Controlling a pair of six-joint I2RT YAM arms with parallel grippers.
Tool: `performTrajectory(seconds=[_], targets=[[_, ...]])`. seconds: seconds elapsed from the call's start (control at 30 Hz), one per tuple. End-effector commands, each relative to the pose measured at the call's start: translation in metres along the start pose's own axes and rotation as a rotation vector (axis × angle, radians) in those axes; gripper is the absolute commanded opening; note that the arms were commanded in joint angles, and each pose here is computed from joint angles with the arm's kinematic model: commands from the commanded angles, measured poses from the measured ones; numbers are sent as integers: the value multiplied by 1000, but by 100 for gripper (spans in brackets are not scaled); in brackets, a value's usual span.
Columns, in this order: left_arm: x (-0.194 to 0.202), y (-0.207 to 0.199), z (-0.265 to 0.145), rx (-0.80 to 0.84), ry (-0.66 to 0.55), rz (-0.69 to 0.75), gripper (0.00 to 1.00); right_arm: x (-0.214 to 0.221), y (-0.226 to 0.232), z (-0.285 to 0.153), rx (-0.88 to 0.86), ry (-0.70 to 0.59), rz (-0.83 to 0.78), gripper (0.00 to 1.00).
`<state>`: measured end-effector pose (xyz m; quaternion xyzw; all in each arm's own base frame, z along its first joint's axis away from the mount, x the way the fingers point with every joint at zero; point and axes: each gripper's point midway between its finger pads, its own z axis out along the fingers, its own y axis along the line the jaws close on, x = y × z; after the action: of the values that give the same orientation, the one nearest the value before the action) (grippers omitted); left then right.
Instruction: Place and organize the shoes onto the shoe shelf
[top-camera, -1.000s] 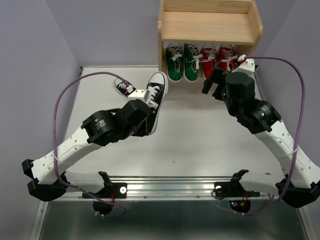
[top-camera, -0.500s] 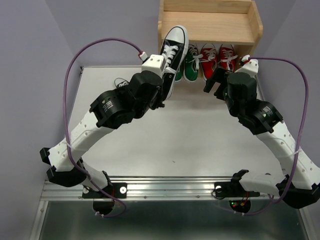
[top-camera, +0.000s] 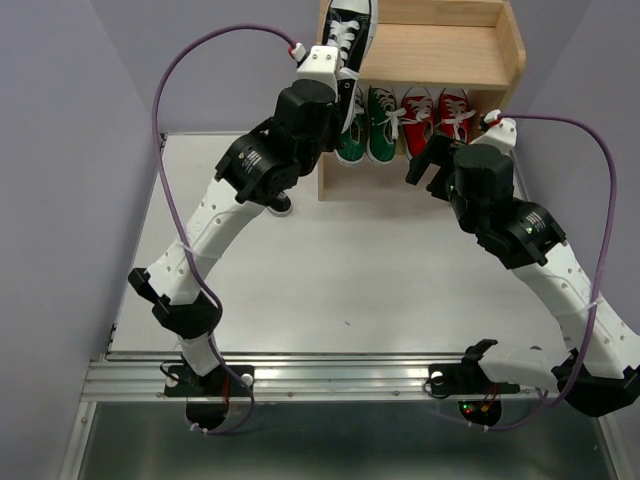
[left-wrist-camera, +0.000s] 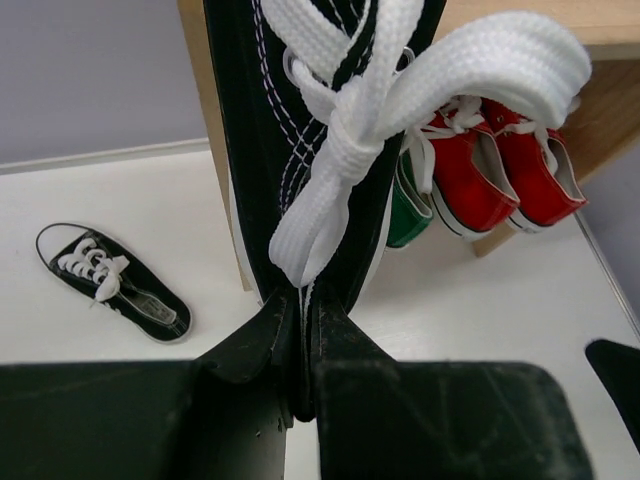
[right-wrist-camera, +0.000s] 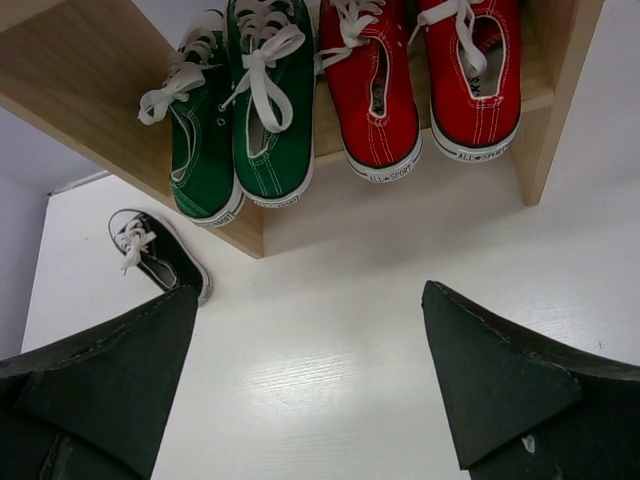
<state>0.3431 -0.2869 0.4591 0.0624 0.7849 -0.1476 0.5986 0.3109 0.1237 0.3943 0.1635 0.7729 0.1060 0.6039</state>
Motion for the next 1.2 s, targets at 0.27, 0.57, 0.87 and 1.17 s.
performTrajectory(seconds=[0.27, 0.57, 0.87, 1.17], targets=[[-80, -12, 11, 111, -250, -115, 0, -8, 11, -2, -27, 5, 39, 100], [-90, -9, 21, 96, -290, -115, 0, -1, 12, -1, -36, 26, 45, 100], [-96, -7, 26, 81, -314, -125, 0, -2, 11, -5, -41, 27, 58, 100], [-109, -8, 32, 71, -369, -131, 0, 3, 12, -6, -54, 43, 71, 100]])
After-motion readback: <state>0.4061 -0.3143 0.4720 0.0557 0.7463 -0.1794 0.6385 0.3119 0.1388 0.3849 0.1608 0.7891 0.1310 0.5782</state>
